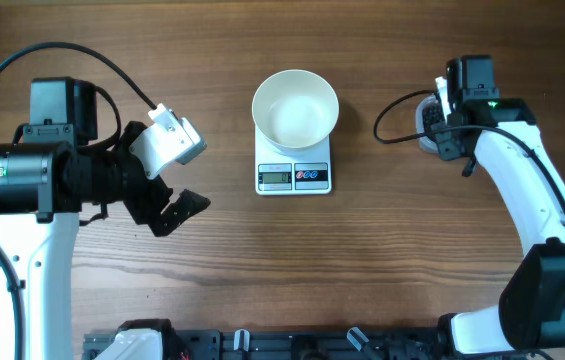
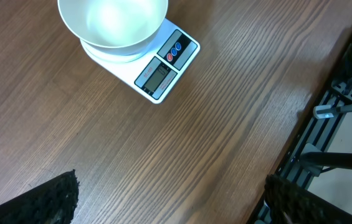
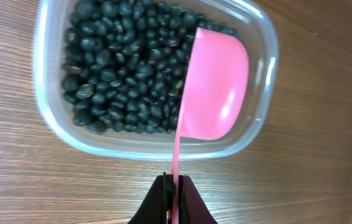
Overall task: Scoop item into bowl and weigh 150g on scale
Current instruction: 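Raise the right gripper and position the scoop above the bean tub, then lower the pink scoop into the black beans with the right gripper, then lift the filled scoop and carry it left over the white bowl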
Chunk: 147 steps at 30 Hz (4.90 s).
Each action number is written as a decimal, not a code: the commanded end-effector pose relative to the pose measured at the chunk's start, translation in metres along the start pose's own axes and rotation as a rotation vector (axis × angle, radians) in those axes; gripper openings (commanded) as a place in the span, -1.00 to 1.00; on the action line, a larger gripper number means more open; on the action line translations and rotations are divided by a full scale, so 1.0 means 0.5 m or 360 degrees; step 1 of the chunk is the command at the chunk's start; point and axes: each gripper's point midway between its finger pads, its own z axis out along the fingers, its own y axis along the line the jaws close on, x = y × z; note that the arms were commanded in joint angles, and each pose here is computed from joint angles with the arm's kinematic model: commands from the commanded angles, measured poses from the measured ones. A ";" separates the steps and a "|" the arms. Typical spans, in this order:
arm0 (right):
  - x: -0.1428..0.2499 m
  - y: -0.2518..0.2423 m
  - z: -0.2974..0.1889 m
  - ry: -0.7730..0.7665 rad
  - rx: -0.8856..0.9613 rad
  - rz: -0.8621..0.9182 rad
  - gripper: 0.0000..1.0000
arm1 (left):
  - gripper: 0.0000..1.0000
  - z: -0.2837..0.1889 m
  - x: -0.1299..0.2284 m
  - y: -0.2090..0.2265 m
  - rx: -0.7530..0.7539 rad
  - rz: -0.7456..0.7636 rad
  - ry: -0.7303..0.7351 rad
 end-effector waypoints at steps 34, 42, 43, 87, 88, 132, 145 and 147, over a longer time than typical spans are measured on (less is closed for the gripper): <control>0.013 0.070 0.002 0.0088 -0.0635 0.0661 -0.91 | 1.00 -0.012 -0.007 -0.002 -0.0024 0.0028 -0.0031; 0.025 0.038 0.009 0.0136 -0.0638 0.0970 -0.92 | 1.00 -0.012 -0.007 -0.002 -0.0024 0.0028 -0.0031; 0.026 0.033 0.011 0.0143 -0.0628 0.1008 -0.92 | 1.00 -0.012 -0.007 -0.002 -0.0024 0.0028 -0.0031; 0.020 0.016 -0.014 0.0107 -0.1010 0.1305 -0.91 | 1.00 -0.012 -0.007 -0.002 -0.0024 0.0028 -0.0031; 0.022 0.013 -0.013 0.0108 -0.1008 0.1314 -0.91 | 1.00 -0.012 -0.007 -0.002 -0.0024 0.0028 -0.0031; 0.015 -0.019 -0.058 -0.0100 -0.1460 0.1329 -0.91 | 1.00 -0.012 -0.007 -0.002 -0.0024 0.0028 -0.0031; -0.029 -0.002 -0.116 -0.0282 -0.1774 0.1269 -0.91 | 1.00 -0.012 -0.007 -0.002 -0.0024 0.0028 -0.0031; -0.042 -0.002 -0.131 -0.0341 -0.1844 0.1251 -0.92 | 1.00 -0.012 -0.007 -0.002 -0.0024 0.0028 -0.0031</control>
